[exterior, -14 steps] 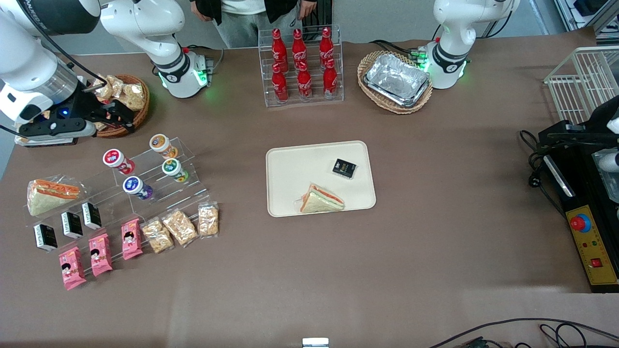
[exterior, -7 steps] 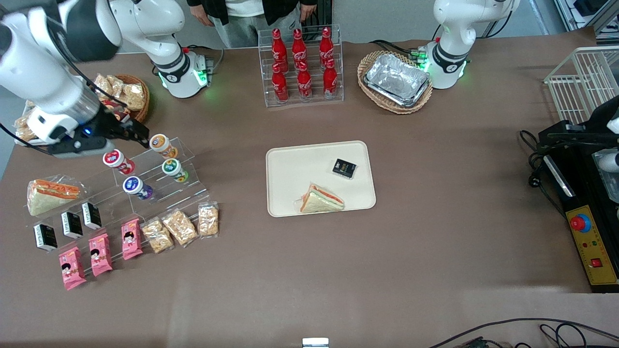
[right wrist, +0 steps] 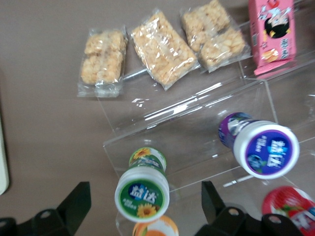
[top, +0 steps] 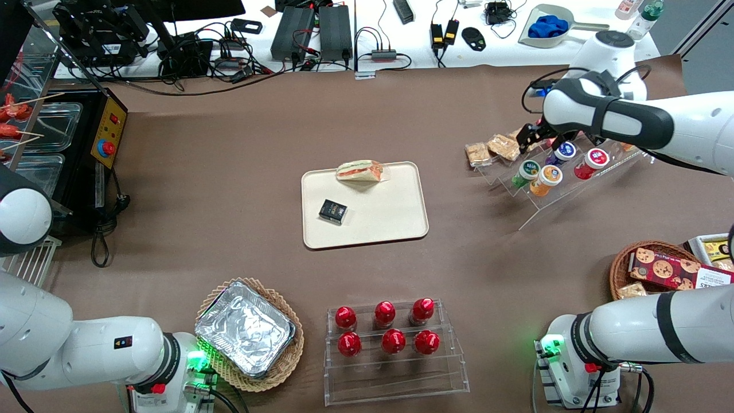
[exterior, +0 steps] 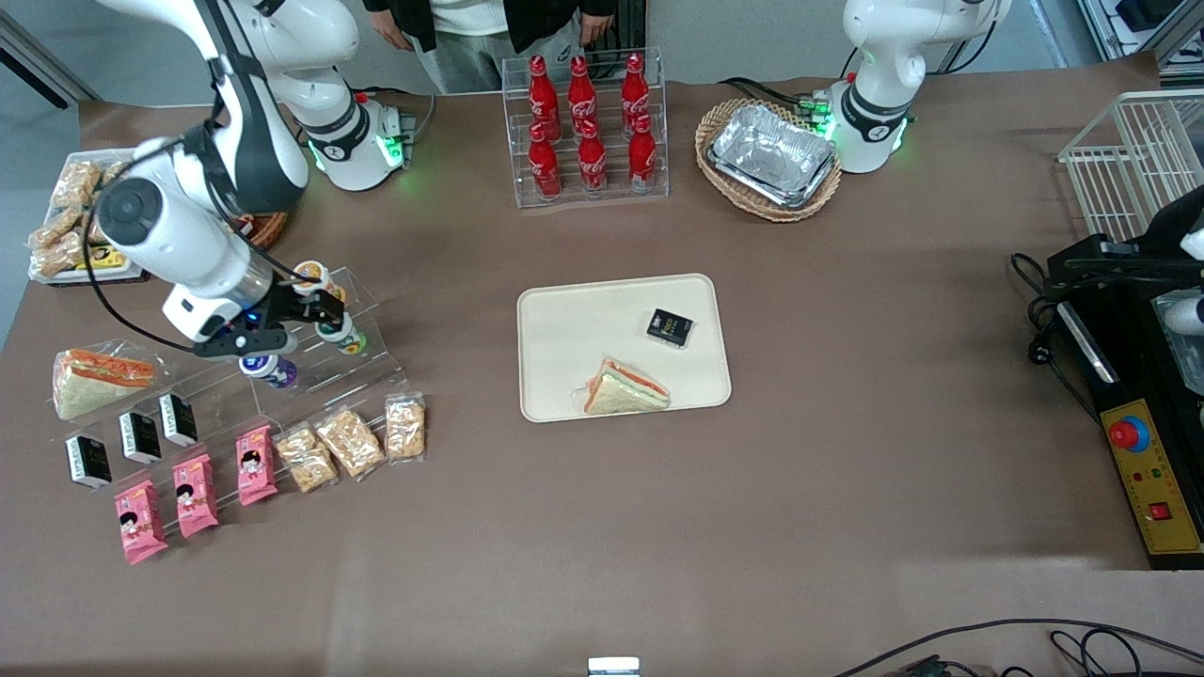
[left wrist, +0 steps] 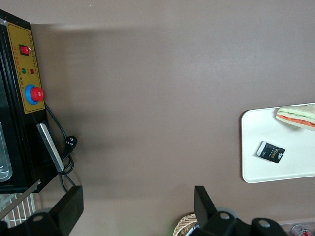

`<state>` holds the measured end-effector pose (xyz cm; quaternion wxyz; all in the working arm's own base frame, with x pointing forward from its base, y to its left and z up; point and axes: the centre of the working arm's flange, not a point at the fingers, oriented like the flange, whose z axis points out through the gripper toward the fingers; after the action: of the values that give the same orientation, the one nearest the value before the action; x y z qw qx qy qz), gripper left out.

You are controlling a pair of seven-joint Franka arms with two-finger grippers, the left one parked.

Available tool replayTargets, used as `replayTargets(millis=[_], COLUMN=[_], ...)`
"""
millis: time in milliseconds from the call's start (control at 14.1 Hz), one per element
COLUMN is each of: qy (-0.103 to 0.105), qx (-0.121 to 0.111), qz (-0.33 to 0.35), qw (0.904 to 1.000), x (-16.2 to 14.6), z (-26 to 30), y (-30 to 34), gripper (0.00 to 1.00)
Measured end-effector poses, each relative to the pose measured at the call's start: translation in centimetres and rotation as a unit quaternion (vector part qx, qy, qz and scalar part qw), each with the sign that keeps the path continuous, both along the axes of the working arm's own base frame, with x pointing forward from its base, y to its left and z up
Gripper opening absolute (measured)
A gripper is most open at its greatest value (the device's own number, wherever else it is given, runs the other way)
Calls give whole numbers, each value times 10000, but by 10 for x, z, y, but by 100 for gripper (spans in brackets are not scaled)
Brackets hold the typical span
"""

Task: Place green gum on tray
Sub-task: 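Lower the right gripper and close it on the green-lidded gum tub, then lift the green gum tub up out of the rack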

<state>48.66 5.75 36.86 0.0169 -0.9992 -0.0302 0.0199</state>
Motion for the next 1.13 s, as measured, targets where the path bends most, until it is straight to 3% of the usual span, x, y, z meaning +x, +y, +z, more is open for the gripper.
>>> replayTargets(millis=[496,637,779,850,1133], qy=[272,295,307,313,297], qx=[-23,-27,-29,-30,-28], qz=[79,74,69,66,58], qw=[9996,9995,9995,9995,9995], x=[-5,-7,-8,-9,-8], z=[-34,-37,-39,-41,-41], y=[10,10,10,9,9], gripper=[96,75,71,63,59])
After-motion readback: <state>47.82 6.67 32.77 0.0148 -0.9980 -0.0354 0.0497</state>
